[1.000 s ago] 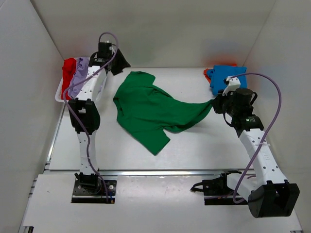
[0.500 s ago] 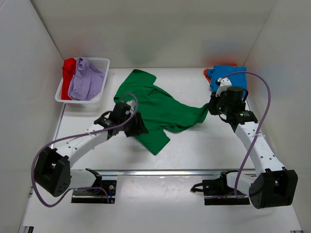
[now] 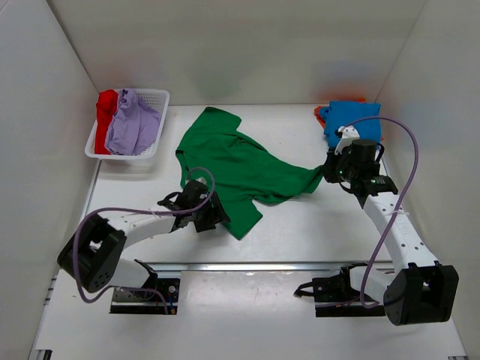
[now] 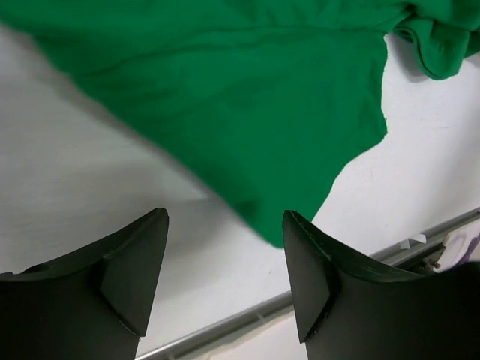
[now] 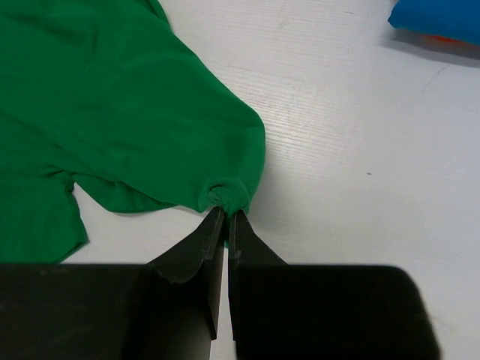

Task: Fold and stack the t-shirts
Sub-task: Flatten out the tshirt

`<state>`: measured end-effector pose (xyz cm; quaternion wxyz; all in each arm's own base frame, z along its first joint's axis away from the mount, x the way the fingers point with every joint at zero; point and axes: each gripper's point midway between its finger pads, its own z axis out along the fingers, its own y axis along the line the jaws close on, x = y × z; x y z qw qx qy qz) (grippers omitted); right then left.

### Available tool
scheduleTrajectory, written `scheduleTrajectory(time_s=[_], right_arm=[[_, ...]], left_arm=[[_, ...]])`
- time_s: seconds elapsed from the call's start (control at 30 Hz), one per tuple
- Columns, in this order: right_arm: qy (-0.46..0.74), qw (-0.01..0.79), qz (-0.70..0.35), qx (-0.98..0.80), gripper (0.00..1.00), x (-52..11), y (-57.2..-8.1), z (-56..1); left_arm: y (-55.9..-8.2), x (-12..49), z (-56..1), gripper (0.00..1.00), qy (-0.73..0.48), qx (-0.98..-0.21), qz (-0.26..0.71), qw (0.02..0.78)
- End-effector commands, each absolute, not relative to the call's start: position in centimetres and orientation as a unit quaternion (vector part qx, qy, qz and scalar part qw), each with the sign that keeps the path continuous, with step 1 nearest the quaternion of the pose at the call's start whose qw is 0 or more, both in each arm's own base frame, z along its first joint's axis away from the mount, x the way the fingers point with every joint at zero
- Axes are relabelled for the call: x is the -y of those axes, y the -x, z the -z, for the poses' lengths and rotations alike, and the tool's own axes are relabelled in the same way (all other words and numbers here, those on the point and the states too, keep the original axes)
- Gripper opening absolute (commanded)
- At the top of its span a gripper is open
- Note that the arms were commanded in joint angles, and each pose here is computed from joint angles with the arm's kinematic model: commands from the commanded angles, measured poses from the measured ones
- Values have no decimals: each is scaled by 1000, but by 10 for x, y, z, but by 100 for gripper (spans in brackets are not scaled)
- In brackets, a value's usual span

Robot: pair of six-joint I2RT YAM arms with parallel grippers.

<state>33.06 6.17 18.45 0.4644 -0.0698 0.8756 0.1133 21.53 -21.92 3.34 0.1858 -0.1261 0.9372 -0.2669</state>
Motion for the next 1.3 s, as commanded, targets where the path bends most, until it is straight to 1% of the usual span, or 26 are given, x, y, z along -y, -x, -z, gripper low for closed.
scheduleTrajectory(time_s=[0.0, 0.1, 0.13, 0.17, 0.2, 0.23, 0.3, 0.33, 0.37, 0.4, 0.43, 0.47, 0.5, 0.53, 0.57, 0.6, 0.7, 0.77, 0.83, 0.9, 1.0, 1.07, 1.13, 1.2, 1.23, 1.27], right_arm=[[66, 482, -116, -866, 0, -58, -334, -192], [64, 482, -116, -866, 0, -59, -333, -194], [67, 484, -119, -864, 0, -60, -333, -197], [67, 483, -122, -865, 0, -62, -333, -198], [64, 486, -125, -862, 0, -62, -334, -202], [62, 493, -129, -858, 0, -64, -334, -208], [63, 502, -136, -852, 0, -68, -332, -218], [61, 505, -141, -849, 0, -69, -331, -223], [54, 515, -143, -843, 0, -69, -329, -234], [44, 560, -147, -814, 0, -66, -321, -269], [34, 572, -145, -806, 0, -61, -321, -278], [37, 599, -147, -786, 0, -61, -313, -301], [34, 619, -139, -773, 0, -54, -308, -320], [31, 639, -132, -757, 0, -48, -301, -341], [39, 646, -133, -750, 0, -49, -296, -349], [31, 672, -126, -729, 0, -41, -286, -373], [34, 723, -105, -682, 0, -32, -257, -422], [46, 732, -101, -673, 0, -37, -244, -443], [49, 752, -96, -650, 0, -38, -230, -475], [51, 762, -92, -639, 0, -37, -224, -492], [71, 759, -99, -639, 0, -45, -230, -503], [83, 748, -106, -650, 0, -52, -245, -499], [89, 725, -105, -675, 0, -54, -269, -480], [101, 702, -111, -696, 0, -58, -291, -459], [100, 683, -111, -715, 0, -56, -307, -441], [101, 666, -121, -729, 0, -56, -320, -425]], left_arm=[[-240, 245, -43, 73, 127, -924, 289, 218], [-236, 255, -29, 67, 109, -936, 271, 198], [-231, 255, -20, 59, 108, -939, 268, 186], [-230, 257, -20, 36, 109, -938, 272, 185], [-230, 258, -19, 22, 111, -937, 276, 184], [-231, 255, -19, 0, 116, -937, 274, 185], [-241, 253, -34, 0, 108, -936, 274, 192], [-249, 252, -52, 0, 97, -935, 273, 206], [-269, 252, -78, 0, 103, -925, 283, 232], [-295, 234, -145, 0, 107, -901, 299, 295], [-307, 230, -195, 0, 105, -880, 318, 336], [-322, 219, -248, 0, 114, -853, 338, 380], [-327, 204, -268, 0, 115, -848, 333, 396], [-334, 187, -318, 0, 125, -824, 336, 440], [-330, 178, -362, 0, 122, -801, 341, 476], [-325, 162, -405, 0, 131, -769, 344, 522], [-311, 135, -459, 0, 142, -728, 350, 572], [-292, 124, -500, 0, 137, -701, 364, 598], [-280, 121, -524, 0, 128, -685, 371, 614], [-274, 119, -541, 0, 125, -672, 373, 627], [-288, 117, -551, 0, 128, -673, 365, 631], [-303, 119, -546, 0, 125, -682, 363, 623], [-324, 126, -527, 0, 119, -699, 368, 601], [-351, 137, -487, 0, 117, -733, 367, 561], [-358, 139, -479, 0, 117, -736, 371, 554], [-372, 144, -452, 0, 117, -755, 369, 529]])
